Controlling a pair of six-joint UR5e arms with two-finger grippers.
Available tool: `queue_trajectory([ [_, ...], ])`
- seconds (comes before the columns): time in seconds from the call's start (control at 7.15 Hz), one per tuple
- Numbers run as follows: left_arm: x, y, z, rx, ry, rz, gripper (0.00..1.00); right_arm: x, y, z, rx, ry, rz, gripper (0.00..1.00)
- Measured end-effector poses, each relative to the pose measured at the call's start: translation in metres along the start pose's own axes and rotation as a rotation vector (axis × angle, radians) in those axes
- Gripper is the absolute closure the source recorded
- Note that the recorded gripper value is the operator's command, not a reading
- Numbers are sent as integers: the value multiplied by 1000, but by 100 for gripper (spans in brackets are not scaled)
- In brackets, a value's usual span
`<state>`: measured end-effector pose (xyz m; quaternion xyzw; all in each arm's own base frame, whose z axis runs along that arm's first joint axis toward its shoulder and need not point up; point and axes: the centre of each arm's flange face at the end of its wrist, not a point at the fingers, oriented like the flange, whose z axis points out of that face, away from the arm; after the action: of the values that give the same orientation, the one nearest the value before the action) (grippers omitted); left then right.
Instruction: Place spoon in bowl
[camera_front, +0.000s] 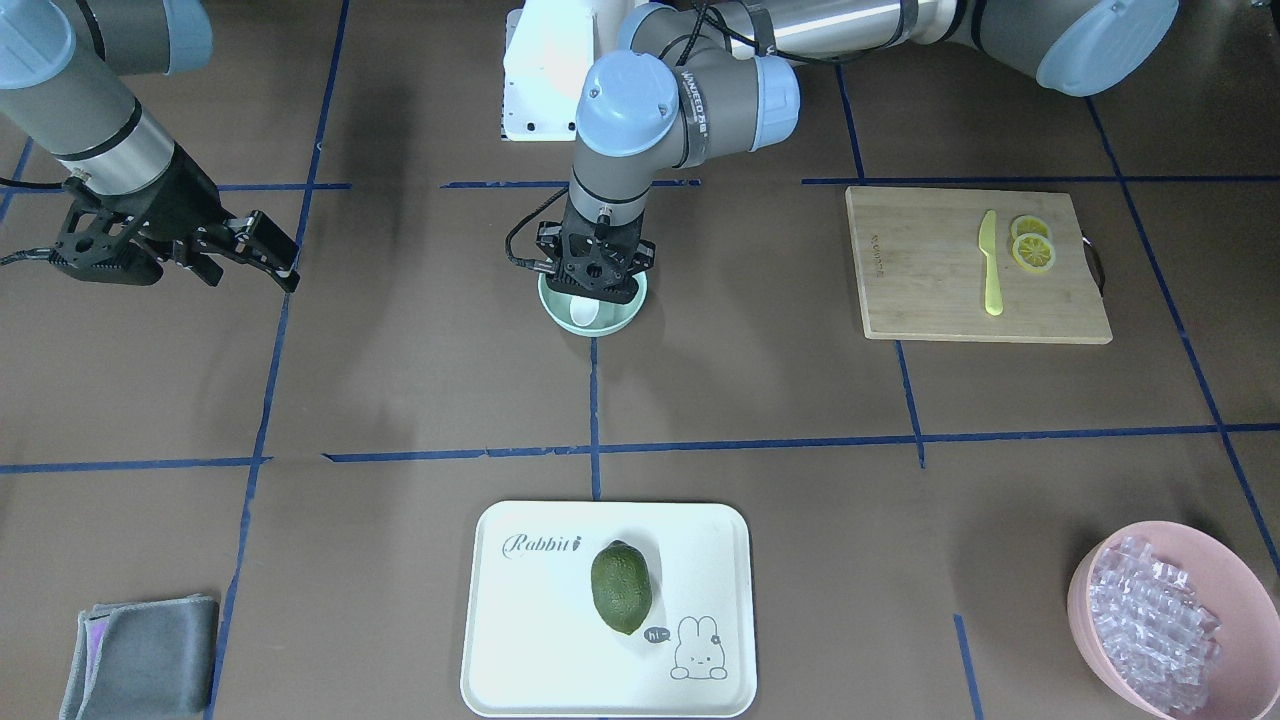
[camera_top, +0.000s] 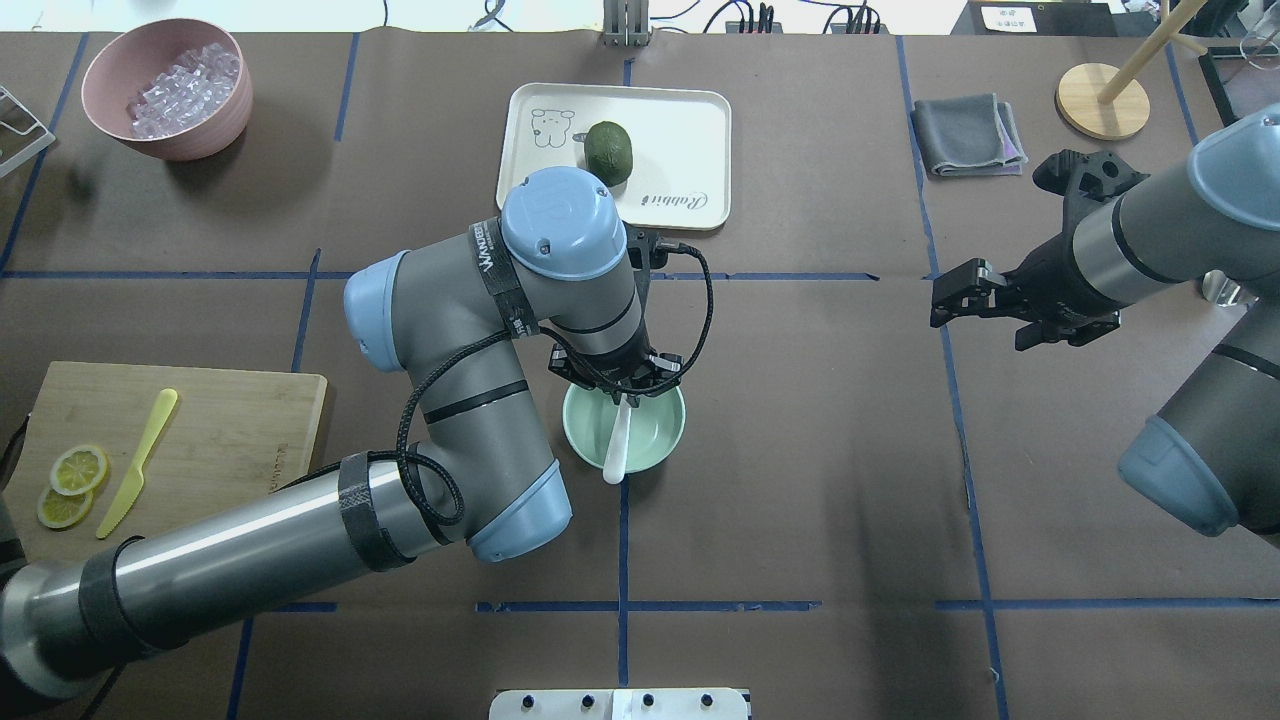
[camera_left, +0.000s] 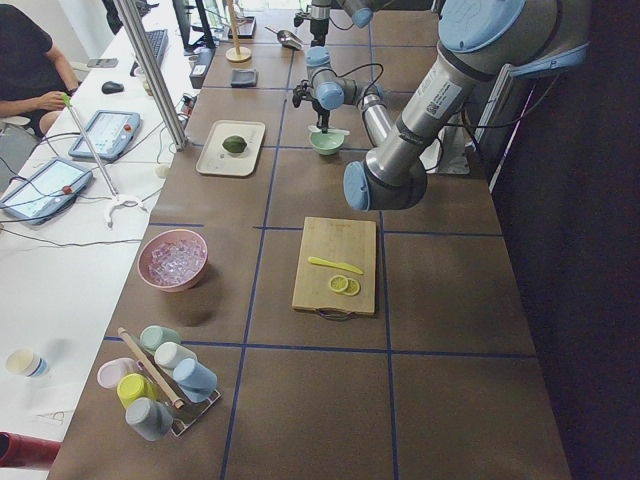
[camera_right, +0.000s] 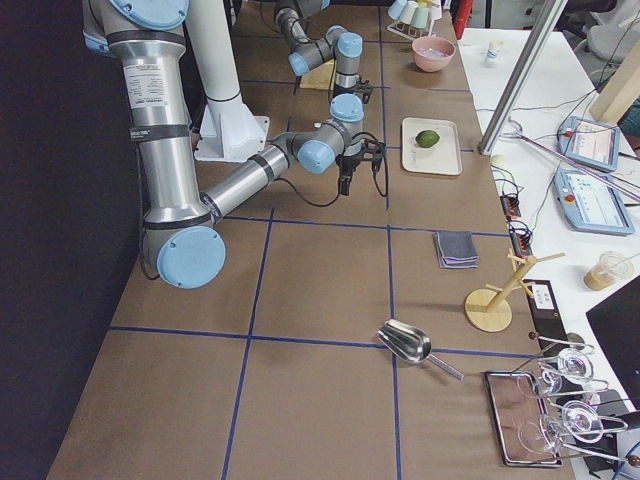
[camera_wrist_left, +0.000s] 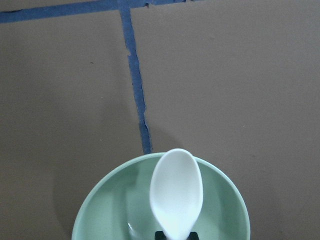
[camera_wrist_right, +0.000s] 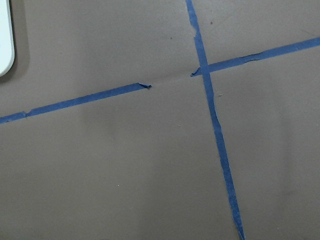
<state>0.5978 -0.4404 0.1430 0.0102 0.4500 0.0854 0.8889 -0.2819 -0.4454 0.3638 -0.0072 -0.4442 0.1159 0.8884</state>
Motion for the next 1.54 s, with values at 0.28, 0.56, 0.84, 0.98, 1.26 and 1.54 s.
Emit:
queue_trajectory([
  [0.28,1,1,3,-1,1,3,4,0,0,0,0,0,-1,0],
  [0.56,-10,-10,-19,30,14,-10,7,3,0,0,-2,1,-1,0],
  [0.84,-109,-29,-64,62,10,-50,7,35,-13,-8,15,28,-59,0],
  [0.98,-174,-32,-82,74,-11,-20,7,67,-26,-18,23,52,-108,0],
  [1.26,-320,-35,-116,69,-70,76,7,151,-58,-43,-10,58,-199,0],
  [1.54,-467,-33,-160,57,-154,163,7,234,-81,-61,-29,87,-286,0],
])
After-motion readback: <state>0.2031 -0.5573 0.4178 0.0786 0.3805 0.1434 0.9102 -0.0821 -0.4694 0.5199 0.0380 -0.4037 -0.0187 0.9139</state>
